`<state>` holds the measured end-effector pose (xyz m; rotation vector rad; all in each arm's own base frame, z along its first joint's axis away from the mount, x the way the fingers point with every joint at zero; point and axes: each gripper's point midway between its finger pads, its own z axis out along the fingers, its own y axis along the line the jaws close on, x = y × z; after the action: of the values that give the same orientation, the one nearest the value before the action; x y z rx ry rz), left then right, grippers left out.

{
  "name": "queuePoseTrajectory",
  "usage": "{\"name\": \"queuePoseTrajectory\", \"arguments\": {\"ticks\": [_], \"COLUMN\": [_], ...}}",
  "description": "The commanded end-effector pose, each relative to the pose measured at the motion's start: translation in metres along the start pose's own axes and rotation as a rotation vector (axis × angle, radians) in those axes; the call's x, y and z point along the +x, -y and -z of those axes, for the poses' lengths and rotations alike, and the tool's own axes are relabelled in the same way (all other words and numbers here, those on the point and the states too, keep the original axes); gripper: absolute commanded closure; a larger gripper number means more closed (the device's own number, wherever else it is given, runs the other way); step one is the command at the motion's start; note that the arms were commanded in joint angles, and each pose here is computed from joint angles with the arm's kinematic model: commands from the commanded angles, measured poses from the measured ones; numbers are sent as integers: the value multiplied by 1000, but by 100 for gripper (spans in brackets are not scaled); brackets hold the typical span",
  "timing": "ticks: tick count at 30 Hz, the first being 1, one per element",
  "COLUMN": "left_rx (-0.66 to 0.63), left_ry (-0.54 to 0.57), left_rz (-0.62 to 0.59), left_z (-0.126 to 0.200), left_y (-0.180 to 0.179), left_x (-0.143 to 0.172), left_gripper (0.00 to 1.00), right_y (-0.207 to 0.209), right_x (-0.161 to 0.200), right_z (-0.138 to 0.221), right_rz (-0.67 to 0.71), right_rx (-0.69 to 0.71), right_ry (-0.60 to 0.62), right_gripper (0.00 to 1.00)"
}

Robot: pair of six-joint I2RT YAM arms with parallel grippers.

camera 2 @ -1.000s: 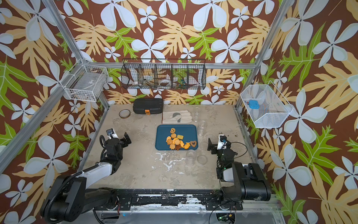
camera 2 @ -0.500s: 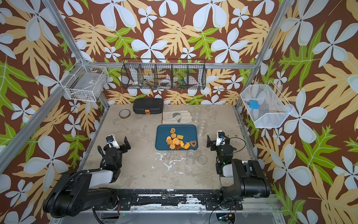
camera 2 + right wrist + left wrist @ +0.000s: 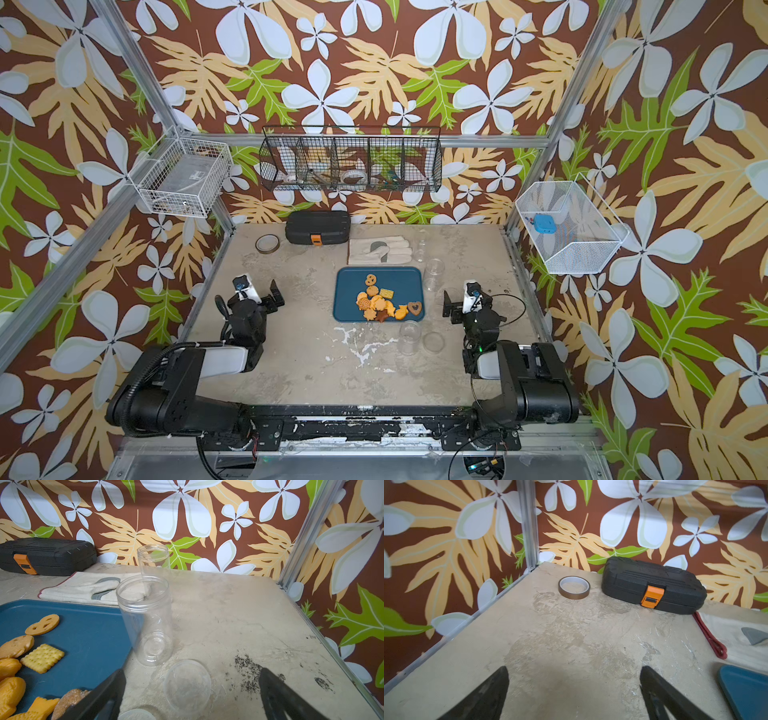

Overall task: Pour the cookies out of the jar
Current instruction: Reset both arms

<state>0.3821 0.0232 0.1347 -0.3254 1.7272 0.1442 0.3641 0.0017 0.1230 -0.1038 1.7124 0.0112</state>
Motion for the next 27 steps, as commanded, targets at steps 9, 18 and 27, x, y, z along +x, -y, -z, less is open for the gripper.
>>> {"name": "queuePoseTrajectory", "arguments": {"ticks": [9, 18, 27], "left_rx": [27, 78, 81], "left_ry": [14, 92, 104], "left_rz": [-36, 11, 14], "left_z": [11, 29, 32], "left_y": [0, -9, -9], "left_x": [4, 6, 4], "left_gripper": [0, 0, 0], "right_y": [-1, -1, 1], "right_x": [-3, -4, -3], "right_z": [0, -1, -1], "right_rz": [2, 3, 3], "right_rx": [-1, -1, 6], "right_ry": [13, 14, 11], "right_gripper": [0, 0, 0]}}
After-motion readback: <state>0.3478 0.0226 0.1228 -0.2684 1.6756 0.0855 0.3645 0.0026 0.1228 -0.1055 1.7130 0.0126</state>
